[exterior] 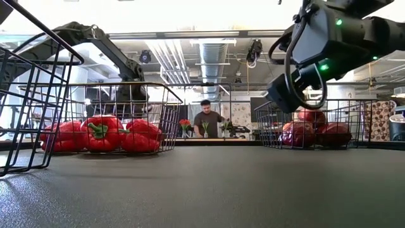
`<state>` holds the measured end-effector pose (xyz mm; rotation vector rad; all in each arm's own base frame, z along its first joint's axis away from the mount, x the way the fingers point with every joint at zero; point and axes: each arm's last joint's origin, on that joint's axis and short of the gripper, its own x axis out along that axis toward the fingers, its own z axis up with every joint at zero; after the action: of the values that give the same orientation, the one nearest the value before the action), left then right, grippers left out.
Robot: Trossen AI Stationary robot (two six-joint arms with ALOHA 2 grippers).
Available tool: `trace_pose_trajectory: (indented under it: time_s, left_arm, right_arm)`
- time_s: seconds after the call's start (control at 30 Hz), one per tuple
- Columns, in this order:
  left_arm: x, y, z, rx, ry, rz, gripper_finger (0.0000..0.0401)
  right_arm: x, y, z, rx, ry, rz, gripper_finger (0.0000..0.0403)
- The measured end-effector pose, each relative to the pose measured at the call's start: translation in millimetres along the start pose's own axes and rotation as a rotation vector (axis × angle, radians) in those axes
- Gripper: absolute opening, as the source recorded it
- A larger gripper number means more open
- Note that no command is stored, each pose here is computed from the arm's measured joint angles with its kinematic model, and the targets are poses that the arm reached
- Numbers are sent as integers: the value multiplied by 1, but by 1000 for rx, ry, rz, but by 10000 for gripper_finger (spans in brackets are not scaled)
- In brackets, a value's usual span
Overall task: Sort produce into baskets
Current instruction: Move the tomato from the top left to the top center of the table
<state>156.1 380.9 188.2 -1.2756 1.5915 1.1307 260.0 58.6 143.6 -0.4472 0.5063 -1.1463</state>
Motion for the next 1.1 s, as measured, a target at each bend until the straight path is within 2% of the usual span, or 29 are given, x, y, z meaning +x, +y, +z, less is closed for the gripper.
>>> trace_pose_trajectory:
  time_s: [0.1, 0.3, 0.6, 0.63, 0.7, 0.83, 0.97, 1.1]
  left_arm:
    - [0, -5, -2, 34, 24, -73, 0]
    - [0, -10, -3, 50, 25, -80, 0]
    - [-9, -28, -7, 164, -21, -124, 0]
    - [-11, -27, -8, 164, -19, -109, 0]
    - [-15, -22, -8, 143, -58, -5, 0]
    - [-23, -1, -4, 14, -152, 193, 0]
    - [-17, 16, 1, -83, -145, 232, 0]
    - [-7, 30, 4, -154, -152, 360, 0]
  right_arm:
    - [5, -1, 0, 11, 15, -11, 384]
    - [8, -1, 0, 19, 32, -11, 384]
    - [8, -1, -1, 22, 33, -10, 384]
    - [8, -1, -1, 22, 33, -10, 384]
    - [8, -1, -1, 22, 33, -10, 384]
    - [8, -1, -2, 20, 33, -11, 384]
    - [8, -2, -5, 16, 34, -12, 384]
    - [8, -1, -6, 22, 31, -13, 384]
